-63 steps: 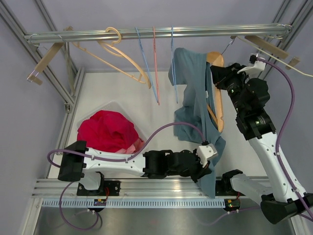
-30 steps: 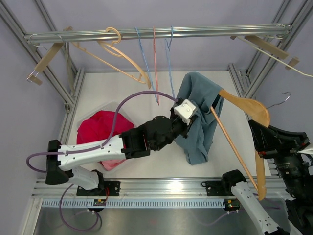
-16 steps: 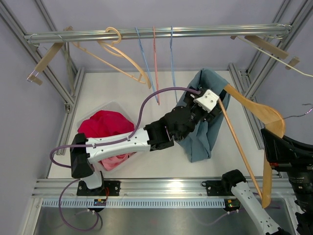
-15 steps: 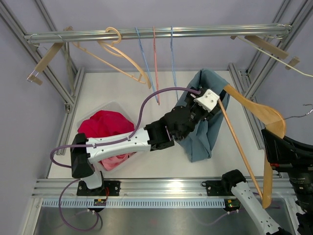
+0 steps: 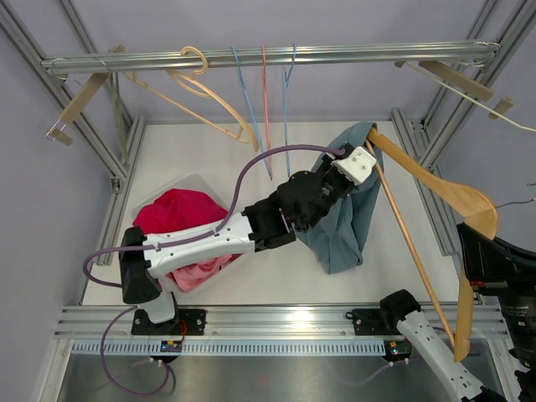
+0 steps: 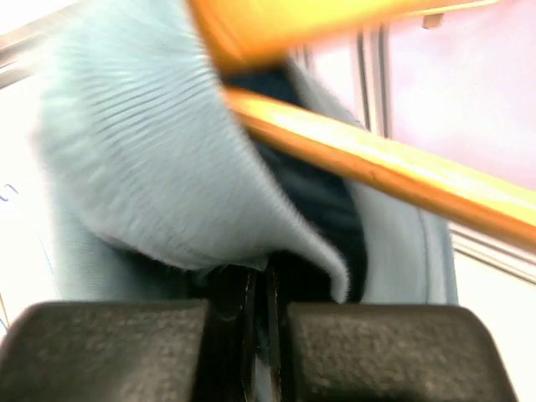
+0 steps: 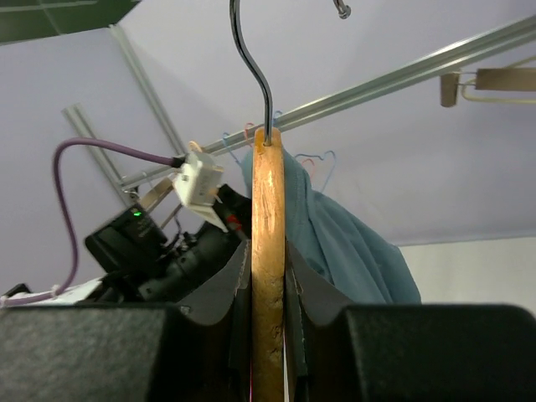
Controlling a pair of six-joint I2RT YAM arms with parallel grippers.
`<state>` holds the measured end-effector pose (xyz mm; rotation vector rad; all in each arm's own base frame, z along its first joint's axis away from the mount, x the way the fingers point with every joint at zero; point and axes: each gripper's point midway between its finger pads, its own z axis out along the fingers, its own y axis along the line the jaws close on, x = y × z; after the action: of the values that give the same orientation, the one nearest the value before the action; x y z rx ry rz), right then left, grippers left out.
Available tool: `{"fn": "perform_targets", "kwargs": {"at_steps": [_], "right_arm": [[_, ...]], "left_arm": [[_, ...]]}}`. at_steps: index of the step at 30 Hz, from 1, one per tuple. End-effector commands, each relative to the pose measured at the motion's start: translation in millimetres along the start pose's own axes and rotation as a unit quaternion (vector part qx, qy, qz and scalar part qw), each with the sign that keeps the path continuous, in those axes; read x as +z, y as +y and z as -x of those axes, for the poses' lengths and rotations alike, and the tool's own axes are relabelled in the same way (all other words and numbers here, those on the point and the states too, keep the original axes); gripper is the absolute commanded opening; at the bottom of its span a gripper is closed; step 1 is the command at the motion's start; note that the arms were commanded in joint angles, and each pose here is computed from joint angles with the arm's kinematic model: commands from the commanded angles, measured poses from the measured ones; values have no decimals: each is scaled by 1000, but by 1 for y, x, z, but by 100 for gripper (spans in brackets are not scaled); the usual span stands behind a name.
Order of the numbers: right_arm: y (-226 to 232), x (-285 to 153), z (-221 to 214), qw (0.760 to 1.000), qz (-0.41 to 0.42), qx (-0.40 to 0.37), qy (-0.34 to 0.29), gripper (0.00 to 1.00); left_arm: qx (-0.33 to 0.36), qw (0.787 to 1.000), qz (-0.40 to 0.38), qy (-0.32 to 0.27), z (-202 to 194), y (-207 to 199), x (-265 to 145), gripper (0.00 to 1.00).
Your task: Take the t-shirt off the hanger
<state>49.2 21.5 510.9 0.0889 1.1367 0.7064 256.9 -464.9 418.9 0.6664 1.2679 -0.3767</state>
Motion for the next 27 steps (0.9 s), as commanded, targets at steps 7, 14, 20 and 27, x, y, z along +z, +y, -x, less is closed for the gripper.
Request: {"fn": "perform_targets", "kwargs": {"at_steps": [7, 14, 20, 27], "right_arm": [[-20, -33, 37, 996, -50, 2, -80, 0], [-21, -31, 42, 995, -56, -5, -81, 0], [-25, -20, 62, 990, -77, -35, -110, 0], [-7, 34, 27, 997, -31, -44, -46, 0]], "left_arm": [[-67, 992, -41, -99, 121, 48, -47, 0], [-130, 975, -128, -129, 183, 55, -90, 0], [-162, 964, -131, -167, 251, 107, -145, 0], [-103, 975, 40, -194, 281, 219, -199, 0]]}}
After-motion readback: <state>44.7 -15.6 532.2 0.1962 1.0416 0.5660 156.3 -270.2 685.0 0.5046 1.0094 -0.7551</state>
